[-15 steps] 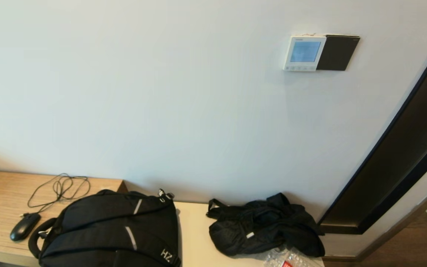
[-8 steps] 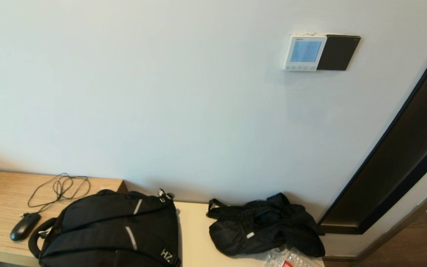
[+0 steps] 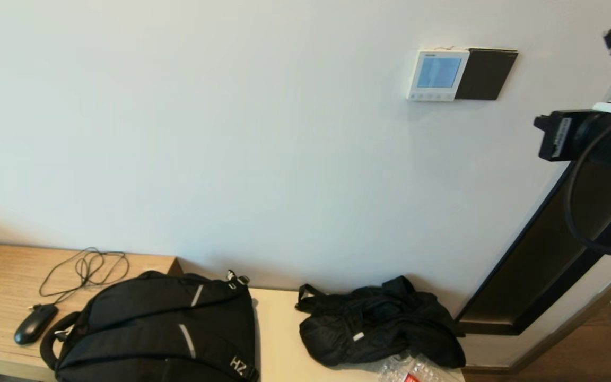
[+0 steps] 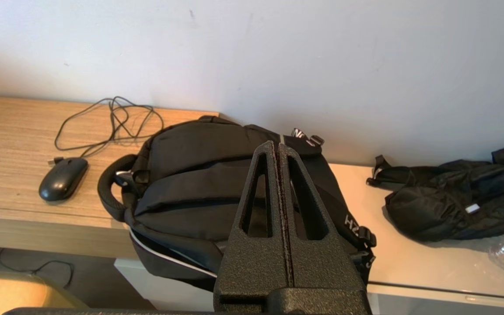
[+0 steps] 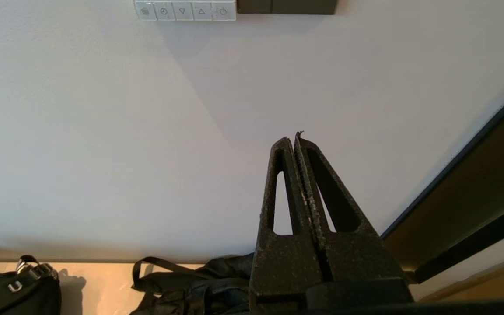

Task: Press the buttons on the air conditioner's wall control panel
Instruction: Turn on the central air conditioner

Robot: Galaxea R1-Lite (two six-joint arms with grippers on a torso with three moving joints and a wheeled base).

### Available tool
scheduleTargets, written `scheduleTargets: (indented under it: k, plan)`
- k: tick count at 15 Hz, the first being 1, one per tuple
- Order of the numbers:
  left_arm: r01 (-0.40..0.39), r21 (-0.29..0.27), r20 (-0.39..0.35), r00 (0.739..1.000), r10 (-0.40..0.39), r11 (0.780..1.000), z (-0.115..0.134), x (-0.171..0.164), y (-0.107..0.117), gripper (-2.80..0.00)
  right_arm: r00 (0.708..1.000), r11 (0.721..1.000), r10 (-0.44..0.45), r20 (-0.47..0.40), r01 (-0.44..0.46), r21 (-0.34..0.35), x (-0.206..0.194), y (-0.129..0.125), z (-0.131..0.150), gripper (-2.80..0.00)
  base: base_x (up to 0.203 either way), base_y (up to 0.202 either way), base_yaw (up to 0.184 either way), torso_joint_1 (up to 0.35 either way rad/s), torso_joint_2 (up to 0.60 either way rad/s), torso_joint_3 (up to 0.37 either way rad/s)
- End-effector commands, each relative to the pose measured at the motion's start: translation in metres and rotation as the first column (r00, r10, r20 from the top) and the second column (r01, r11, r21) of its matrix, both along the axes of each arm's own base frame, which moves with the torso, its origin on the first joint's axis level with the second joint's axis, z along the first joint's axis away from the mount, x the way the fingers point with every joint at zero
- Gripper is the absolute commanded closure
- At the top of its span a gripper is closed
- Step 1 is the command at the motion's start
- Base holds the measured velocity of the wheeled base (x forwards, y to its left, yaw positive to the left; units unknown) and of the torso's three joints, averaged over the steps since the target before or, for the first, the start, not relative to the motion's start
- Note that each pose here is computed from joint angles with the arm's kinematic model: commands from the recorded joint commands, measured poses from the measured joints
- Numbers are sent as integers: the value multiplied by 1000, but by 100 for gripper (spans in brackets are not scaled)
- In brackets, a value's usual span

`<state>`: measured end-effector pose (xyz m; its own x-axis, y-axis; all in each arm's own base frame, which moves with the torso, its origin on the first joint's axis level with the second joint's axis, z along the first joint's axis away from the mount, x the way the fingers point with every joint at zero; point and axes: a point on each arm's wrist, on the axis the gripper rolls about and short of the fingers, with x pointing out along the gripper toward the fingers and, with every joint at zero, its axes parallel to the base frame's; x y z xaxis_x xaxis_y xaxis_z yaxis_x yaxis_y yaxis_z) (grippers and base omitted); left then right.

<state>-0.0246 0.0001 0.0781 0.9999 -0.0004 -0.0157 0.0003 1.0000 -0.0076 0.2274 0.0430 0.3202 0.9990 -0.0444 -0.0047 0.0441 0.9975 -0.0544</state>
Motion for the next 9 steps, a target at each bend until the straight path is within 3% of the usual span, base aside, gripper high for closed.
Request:
scheduleTargets:
  k: [1, 9]
  plan:
    - [0, -1, 0, 1000, 0, 1000, 0, 0, 0, 0, 998, 1000, -8, -54, 7, -14, 50, 13, -11, 0, 0, 0, 0, 0, 0, 0]
    - [0, 0, -1, 1000, 0, 1000, 0, 0, 0, 0, 998, 998, -54, -12, 53, -31, 107, 18, -1, 0, 0, 0, 0, 0, 0, 0]
